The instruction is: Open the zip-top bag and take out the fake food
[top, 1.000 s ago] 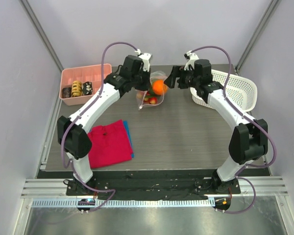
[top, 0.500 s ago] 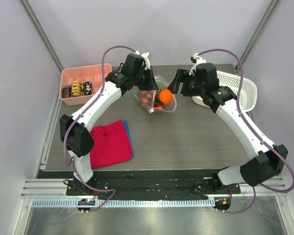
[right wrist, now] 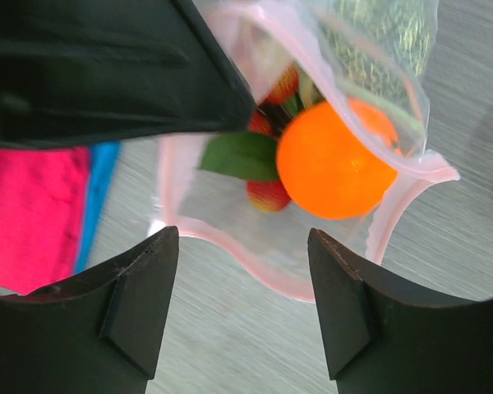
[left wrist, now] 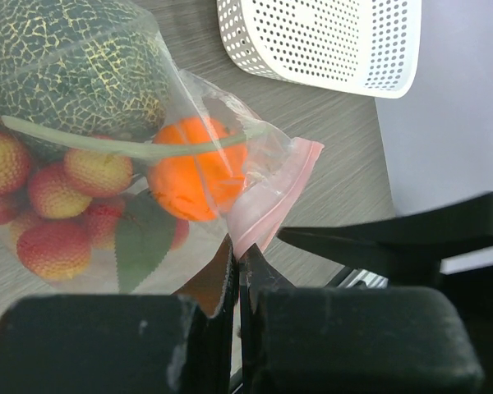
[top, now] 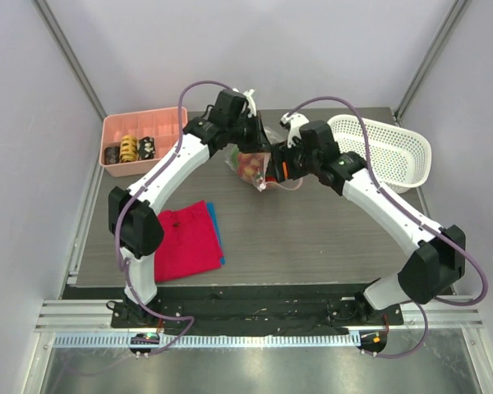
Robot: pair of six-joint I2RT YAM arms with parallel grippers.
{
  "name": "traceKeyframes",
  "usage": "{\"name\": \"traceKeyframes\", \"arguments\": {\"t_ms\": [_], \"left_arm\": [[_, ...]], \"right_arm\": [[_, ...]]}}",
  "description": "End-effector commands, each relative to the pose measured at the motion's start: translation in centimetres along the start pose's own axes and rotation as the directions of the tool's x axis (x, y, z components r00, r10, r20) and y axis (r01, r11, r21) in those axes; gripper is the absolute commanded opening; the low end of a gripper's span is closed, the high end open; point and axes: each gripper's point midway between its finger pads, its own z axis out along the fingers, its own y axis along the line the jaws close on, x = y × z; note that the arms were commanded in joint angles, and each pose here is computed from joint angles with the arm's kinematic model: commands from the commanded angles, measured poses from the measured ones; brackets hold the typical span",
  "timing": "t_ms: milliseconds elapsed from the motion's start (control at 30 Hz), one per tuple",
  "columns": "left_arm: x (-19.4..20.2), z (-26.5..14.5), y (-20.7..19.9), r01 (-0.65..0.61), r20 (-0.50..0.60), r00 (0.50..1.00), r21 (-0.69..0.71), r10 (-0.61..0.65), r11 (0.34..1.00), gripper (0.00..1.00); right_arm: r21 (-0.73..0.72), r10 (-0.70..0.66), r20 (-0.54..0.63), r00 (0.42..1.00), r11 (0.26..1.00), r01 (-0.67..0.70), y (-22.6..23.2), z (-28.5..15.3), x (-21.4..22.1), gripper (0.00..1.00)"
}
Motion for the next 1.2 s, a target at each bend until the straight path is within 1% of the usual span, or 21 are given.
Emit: {"name": "traceKeyframes", "arguments": {"t_ms": [0,33,67,100,133,167,267,300,367,400,533,567,667,800,833,867,933,1033,1067,1100,1167], "left_arm": [[-2.1,-1.7,-3.4,-0.029,0.065,0.998,0.106,0.022,0.994,0.00],[-2.1,-1.7,-3.5,-0.029,0.066,0.998,0.107,0.022,0.994,0.00],[-1.8,-1.6,-3.3,-0.025,0.060,0.998,0.105,0.019,0.994,0.00],[-1.8,-1.7,-3.5,-0.030,0.062,0.998,0.109,0.024,0.994,0.00],[-1.7,-1.7,-3.5,-0.031,0.060,0.998,0.107,0.025,0.994,0.00],[-1.6,-1.7,-3.4,-0.031,0.056,0.998,0.105,0.025,0.994,0.00],[-1.3,-1.8,-3.4,-0.034,0.047,0.998,0.107,0.029,0.994,0.00],[-1.0,-1.7,-3.4,-0.035,0.042,0.999,0.107,0.030,0.994,0.00],[-0.7,-1.8,-3.4,-0.040,0.038,0.999,0.107,0.036,0.993,0.00],[-0.6,-1.6,-3.3,-0.040,0.036,0.999,0.107,0.036,0.993,0.00],[-0.3,-1.8,-3.6,-0.043,0.031,0.999,0.116,0.039,0.992,0.01],[-0.3,-1.9,-3.7,-0.041,0.030,0.999,0.117,0.038,0.992,0.00],[-0.1,-1.8,-3.6,-0.042,0.027,0.999,0.114,0.039,0.993,0.00],[-0.2,-1.8,-3.6,-0.046,0.027,0.999,0.114,0.044,0.992,0.00],[-0.2,-1.9,-3.6,-0.046,0.028,0.999,0.113,0.043,0.993,0.00],[-0.1,-1.9,-3.6,-0.045,0.024,0.999,0.114,0.043,0.992,0.00],[0.0,-2.0,-3.6,-0.049,0.025,0.999,0.114,0.046,0.992,0.00],[0.1,-1.8,-3.3,-0.048,0.028,0.999,0.105,0.045,0.993,0.00],[0.0,-1.9,-3.3,-0.050,0.032,0.998,0.106,0.047,0.993,0.00],[-0.1,-1.8,-3.3,-0.050,0.032,0.998,0.106,0.047,0.993,0.00],[-0.2,-1.6,-3.1,-0.049,0.036,0.998,0.098,0.045,0.994,0.00]], "right_arm": [[0.020,-0.208,0.014,0.978,0.978,0.208,-1.3,1.4,0.4,0.68],[0.011,-0.229,-0.003,0.974,0.973,0.229,-1.4,1.8,1.5,0.68],[0.027,-0.255,0.036,0.966,0.967,0.254,-1.7,2.1,0.8,0.68],[0.080,-0.267,0.044,0.963,0.961,0.263,-2.6,2.2,0.6,0.67],[0.093,-0.281,0.036,0.959,0.956,0.277,-3.1,2.6,1.5,0.67],[0.100,-0.307,0.080,0.948,0.949,0.299,-3.0,2.8,0.7,0.68],[0.111,-0.378,0.095,0.921,0.923,0.367,-3.5,3.4,1.0,0.80],[0.144,-0.402,0.084,0.912,0.911,0.388,-4.1,3.5,0.9,0.84],[0.155,-0.420,0.082,0.904,0.901,0.404,-4.4,4.1,1.0,0.87],[0.151,-0.434,0.089,0.896,0.895,0.419,-4.3,4.3,0.9,0.91],[0.189,-0.507,0.066,0.860,0.852,0.488,-5.5,5.7,2.0,0.95],[0.204,-0.522,0.119,0.844,0.845,0.494,-5.3,5.9,1.1,0.98],[0.189,-0.591,0.092,0.801,0.800,0.569,-5.5,7.0,2.1,0.98],[0.227,-0.626,0.021,0.780,0.763,0.606,-7.1,8.3,3.4,0.97],[0.235,-0.628,0.013,0.778,0.759,0.608,-7.4,8.4,3.6,0.95],[0.245,-0.630,0.014,0.776,0.755,0.608,-7.4,8.4,3.4,0.89],[0.245,-0.636,0.003,0.772,0.749,0.616,-7.6,8.7,3.3,0.82],[0.218,-0.644,-0.010,0.765,0.745,0.631,-7.4,9.2,3.8,0.61],[0.220,-0.640,-0.007,0.768,0.749,0.625,-7.4,9.2,3.7,0.44],[0.219,-0.630,-0.005,0.777,0.757,0.616,-7.3,9.1,3.9,0.37],[0.230,-0.625,0.026,0.780,0.763,0.604,-7.0,8.2,3.1,0.33]]}}
